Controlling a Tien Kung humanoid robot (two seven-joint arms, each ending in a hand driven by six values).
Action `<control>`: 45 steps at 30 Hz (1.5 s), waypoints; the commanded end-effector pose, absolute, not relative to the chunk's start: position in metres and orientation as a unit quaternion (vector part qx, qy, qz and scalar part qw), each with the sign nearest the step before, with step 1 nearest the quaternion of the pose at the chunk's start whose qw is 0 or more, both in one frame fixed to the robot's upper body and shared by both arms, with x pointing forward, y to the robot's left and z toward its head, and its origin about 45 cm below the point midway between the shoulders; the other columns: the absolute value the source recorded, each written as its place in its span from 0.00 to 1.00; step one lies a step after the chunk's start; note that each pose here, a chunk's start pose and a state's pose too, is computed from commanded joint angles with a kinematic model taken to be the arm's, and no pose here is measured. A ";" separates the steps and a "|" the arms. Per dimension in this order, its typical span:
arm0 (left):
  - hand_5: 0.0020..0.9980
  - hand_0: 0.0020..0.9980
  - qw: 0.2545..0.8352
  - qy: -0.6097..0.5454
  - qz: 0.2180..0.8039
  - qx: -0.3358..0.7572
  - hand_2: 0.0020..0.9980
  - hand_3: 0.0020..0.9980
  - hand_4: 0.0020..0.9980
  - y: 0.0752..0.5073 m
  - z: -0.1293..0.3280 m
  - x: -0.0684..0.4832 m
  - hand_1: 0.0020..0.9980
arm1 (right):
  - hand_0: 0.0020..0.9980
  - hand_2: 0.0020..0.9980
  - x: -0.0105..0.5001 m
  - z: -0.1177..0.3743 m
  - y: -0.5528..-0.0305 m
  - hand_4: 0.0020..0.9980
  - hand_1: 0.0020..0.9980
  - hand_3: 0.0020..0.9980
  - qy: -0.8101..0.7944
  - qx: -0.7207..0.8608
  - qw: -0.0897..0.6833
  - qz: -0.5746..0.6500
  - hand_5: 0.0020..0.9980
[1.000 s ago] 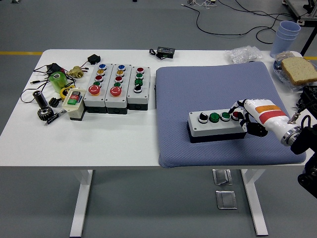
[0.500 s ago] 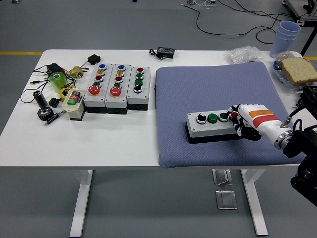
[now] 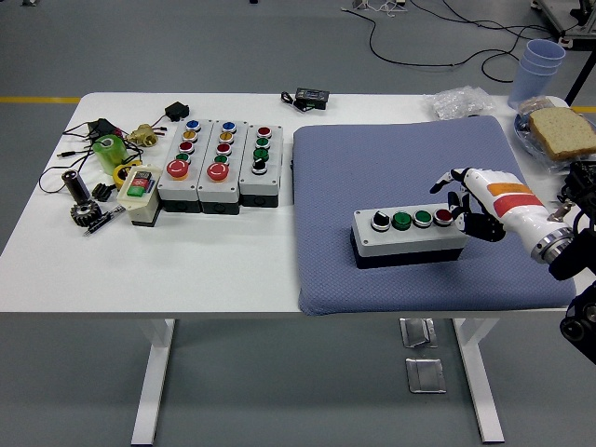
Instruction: Pick up the button,place it on the desk,press the button,press the button
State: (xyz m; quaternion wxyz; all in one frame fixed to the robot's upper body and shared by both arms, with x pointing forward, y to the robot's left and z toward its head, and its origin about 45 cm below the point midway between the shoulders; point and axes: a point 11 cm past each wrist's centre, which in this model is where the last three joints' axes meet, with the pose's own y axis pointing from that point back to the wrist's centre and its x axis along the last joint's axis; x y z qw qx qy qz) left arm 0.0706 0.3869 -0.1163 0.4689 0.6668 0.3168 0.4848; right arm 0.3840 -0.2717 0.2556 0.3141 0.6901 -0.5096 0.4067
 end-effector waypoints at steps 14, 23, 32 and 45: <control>0.92 0.67 0.470 0.316 0.484 0.667 0.67 0.60 0.35 0.386 -0.117 0.070 0.66 | 0.75 0.76 0.361 0.204 -0.310 0.67 0.69 0.77 -0.638 0.753 0.150 0.055 0.17; 0.92 0.67 0.473 0.314 0.484 0.666 0.67 0.60 0.35 0.385 -0.116 0.073 0.66 | 0.77 0.77 0.339 0.164 -0.338 0.70 0.71 0.73 -0.720 0.675 -0.009 -0.160 0.27; 0.92 0.67 0.475 0.310 0.482 0.667 0.67 0.60 0.35 0.385 -0.116 0.076 0.66 | 0.76 0.76 0.332 0.152 -0.357 0.71 0.71 0.72 -0.751 0.623 -0.056 -0.209 0.29; 0.92 0.67 0.475 0.310 0.480 0.670 0.67 0.60 0.35 0.385 -0.117 0.072 0.66 | 0.76 0.75 0.334 0.149 -0.357 0.70 0.70 0.72 -0.750 0.623 -0.055 -0.214 0.28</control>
